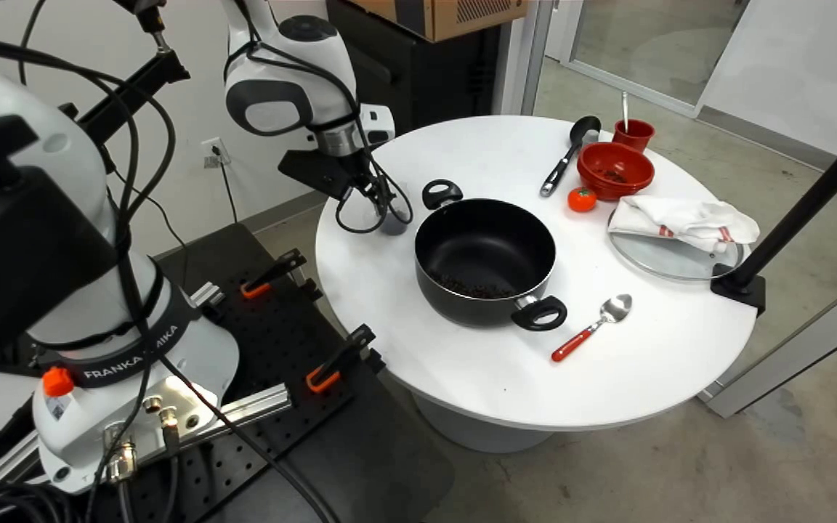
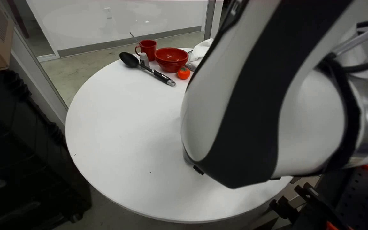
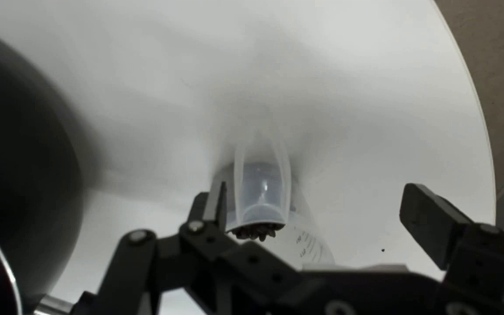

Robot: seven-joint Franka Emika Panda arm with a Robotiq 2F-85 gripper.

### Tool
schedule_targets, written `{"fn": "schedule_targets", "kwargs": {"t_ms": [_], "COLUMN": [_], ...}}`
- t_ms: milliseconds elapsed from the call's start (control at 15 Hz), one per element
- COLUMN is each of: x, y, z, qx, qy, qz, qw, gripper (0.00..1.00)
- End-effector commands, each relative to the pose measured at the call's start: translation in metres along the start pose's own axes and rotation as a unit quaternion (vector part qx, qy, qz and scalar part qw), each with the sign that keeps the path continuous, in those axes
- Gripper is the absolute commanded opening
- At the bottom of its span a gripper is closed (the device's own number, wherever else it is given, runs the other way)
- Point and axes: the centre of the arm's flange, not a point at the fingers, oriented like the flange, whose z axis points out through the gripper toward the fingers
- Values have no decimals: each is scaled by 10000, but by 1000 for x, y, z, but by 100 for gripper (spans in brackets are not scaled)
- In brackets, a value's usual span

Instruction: Pour the contents in the clear jug into the black pot

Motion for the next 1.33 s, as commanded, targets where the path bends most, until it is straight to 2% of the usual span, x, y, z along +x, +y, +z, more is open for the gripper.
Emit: {"fn": "schedule_targets", "kwargs": {"t_ms": [0, 67, 133, 200, 333, 400, 733, 800, 933, 1067, 1267], "x": [2, 3, 3, 4, 5, 6, 10, 11, 12, 12, 10], "y": [5, 7, 8, 9, 11, 11, 15, 16, 19, 23, 28], "z": [25, 29, 32, 35, 39, 40, 43, 42, 39, 34, 26], "qx": [-184, -208, -216, -222, -209, -205, -250, -280, -324, -375, -417], "qy": [28, 19, -3, -13, -36, -47, -70, -75, -90, -111, -219], "qz": [96, 117, 138, 154, 178, 192, 278, 288, 296, 308, 330], "qw": [9998, 9997, 9997, 9996, 9996, 9996, 9993, 9992, 9990, 9988, 9983], "gripper": [100, 100, 95, 72, 68, 63, 25, 66, 62, 73, 96]}}
